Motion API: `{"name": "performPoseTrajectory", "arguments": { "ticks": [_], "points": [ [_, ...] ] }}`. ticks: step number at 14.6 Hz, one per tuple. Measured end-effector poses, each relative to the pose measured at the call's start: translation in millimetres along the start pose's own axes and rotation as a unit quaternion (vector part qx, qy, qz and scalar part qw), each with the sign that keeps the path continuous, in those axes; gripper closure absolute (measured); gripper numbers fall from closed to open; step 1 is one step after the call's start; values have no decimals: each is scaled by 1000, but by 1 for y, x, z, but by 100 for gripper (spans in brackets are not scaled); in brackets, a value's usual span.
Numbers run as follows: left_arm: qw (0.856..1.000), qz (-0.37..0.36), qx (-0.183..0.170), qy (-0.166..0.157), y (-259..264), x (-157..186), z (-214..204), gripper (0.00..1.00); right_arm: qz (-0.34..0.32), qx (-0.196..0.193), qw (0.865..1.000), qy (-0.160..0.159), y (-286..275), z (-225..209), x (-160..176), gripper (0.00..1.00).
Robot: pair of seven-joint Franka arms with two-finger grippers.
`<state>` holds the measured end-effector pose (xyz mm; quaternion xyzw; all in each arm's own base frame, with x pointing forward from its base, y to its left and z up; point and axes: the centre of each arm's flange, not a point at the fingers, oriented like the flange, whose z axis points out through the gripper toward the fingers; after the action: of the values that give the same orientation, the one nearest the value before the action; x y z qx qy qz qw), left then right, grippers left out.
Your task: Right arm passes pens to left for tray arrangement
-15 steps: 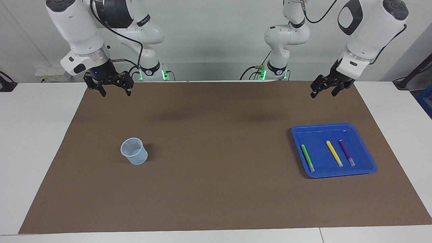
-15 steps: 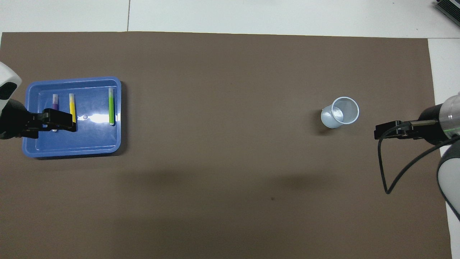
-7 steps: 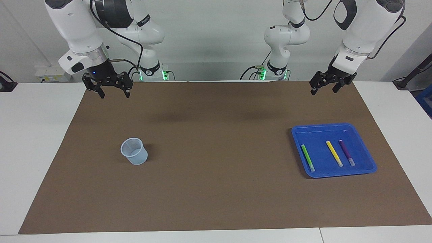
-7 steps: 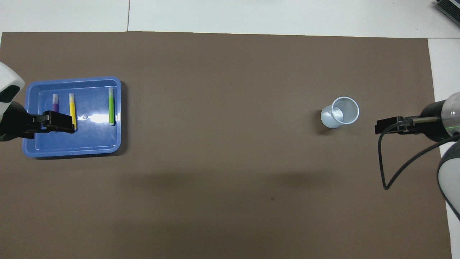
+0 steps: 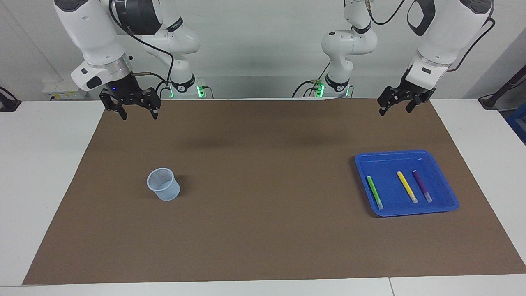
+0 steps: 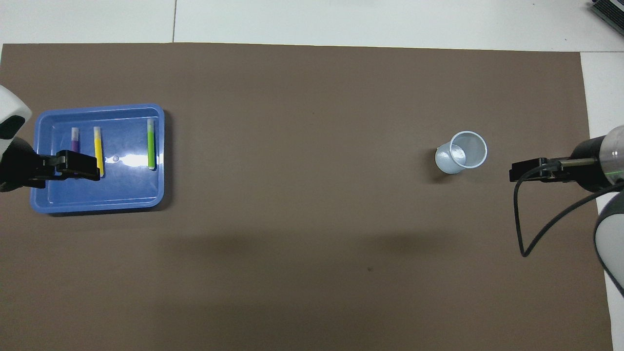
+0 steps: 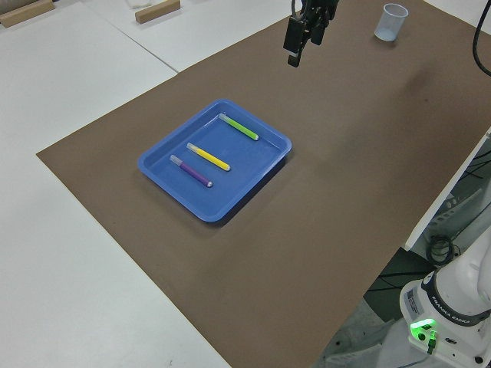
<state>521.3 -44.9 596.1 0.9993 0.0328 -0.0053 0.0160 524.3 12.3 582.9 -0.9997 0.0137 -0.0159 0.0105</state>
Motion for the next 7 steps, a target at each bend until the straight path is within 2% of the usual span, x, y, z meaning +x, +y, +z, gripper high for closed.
{"name": "performPoseTrajectory", "arguments": {
  "ticks": [7],
  "points": [
    [1000,3,0,1,3,-1,-1,0,0,0,1000,0,0,0,0,0]
  ]
}}
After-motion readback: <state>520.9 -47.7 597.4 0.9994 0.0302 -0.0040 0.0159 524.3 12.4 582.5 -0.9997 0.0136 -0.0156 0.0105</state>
